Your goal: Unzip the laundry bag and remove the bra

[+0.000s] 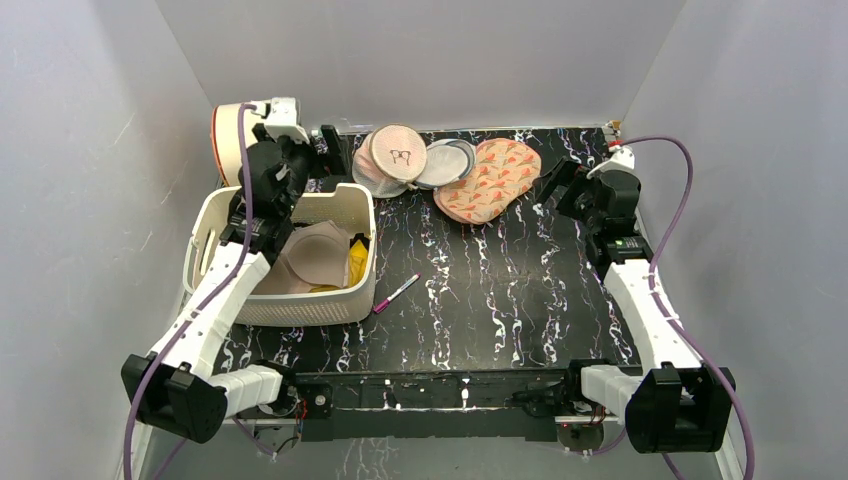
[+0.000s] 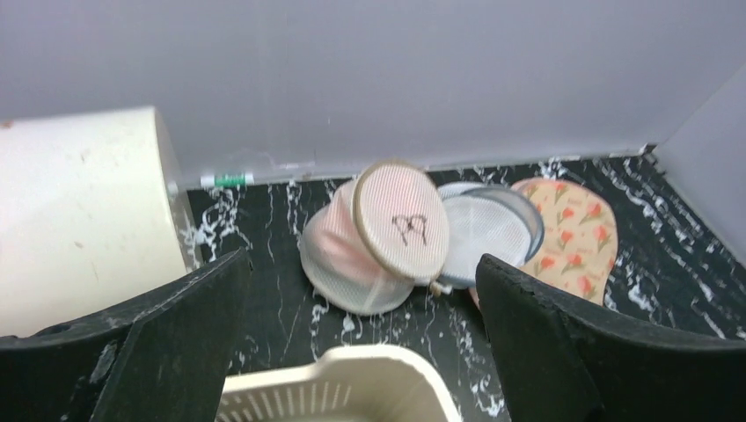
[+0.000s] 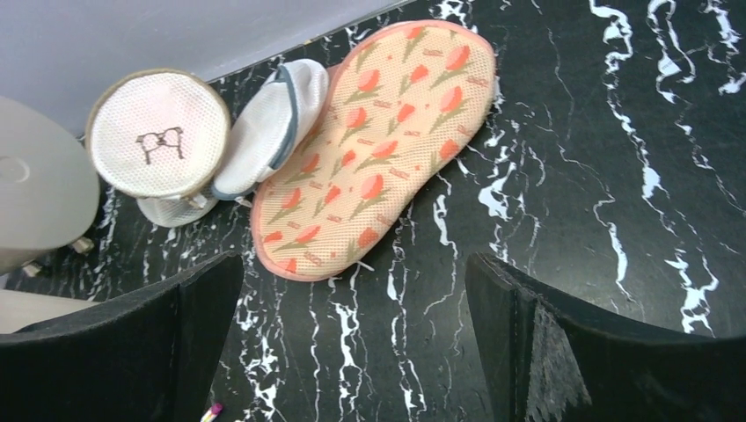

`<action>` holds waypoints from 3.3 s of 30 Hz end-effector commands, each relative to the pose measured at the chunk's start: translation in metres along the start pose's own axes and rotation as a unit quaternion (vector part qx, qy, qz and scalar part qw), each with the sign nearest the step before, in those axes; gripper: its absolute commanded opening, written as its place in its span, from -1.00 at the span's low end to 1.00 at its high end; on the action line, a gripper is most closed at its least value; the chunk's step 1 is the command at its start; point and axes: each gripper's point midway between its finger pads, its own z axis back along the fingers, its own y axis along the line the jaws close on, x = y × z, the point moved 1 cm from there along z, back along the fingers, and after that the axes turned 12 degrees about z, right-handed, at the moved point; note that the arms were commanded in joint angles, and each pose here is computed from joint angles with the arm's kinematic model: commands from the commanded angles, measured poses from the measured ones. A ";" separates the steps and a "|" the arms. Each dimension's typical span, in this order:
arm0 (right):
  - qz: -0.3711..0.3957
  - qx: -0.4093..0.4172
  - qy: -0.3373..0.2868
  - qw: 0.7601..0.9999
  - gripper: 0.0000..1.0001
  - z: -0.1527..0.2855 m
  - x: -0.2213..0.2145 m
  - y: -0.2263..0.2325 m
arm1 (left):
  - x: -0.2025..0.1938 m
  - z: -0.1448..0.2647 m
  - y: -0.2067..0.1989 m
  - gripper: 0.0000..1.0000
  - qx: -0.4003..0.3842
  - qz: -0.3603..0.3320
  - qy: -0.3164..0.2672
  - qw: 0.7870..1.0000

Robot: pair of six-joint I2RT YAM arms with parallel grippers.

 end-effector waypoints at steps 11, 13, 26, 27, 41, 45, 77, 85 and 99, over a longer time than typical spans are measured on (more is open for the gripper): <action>0.012 0.206 -0.066 0.976 0.96 -0.014 0.062 0.097 | 0.033 0.001 -0.004 0.97 -0.028 -0.008 -0.069 0.997; 0.019 0.226 -0.058 0.972 0.96 -0.024 0.054 0.121 | 0.029 0.002 -0.002 0.97 -0.029 -0.016 -0.066 0.997; 0.059 0.268 0.033 0.961 0.56 -0.121 -0.006 0.227 | 0.012 0.004 0.004 0.97 -0.036 -0.043 -0.064 0.996; 0.045 0.274 0.041 0.960 0.56 -0.126 -0.010 0.231 | 0.012 0.005 0.004 0.97 -0.035 -0.044 -0.064 0.996; -0.120 0.322 0.089 0.935 0.53 -0.209 -0.049 0.259 | 0.012 0.005 0.007 0.97 -0.039 -0.053 -0.065 0.996; -0.170 0.322 0.113 0.924 0.39 -0.230 -0.066 0.250 | 0.012 0.005 0.006 0.97 -0.041 -0.054 -0.064 0.996; -0.280 0.411 0.078 0.864 -0.63 -0.253 -0.031 0.290 | 0.005 -0.003 0.010 0.97 -0.039 -0.043 -0.050 0.997; -0.284 0.470 0.030 0.835 -0.91 -0.204 0.044 0.302 | 0.007 -0.002 0.010 0.97 -0.040 -0.038 -0.052 0.997; -0.290 0.530 -0.054 0.795 -1.00 -0.077 0.147 0.264 | 0.013 0.002 0.009 0.97 -0.046 -0.027 -0.059 0.997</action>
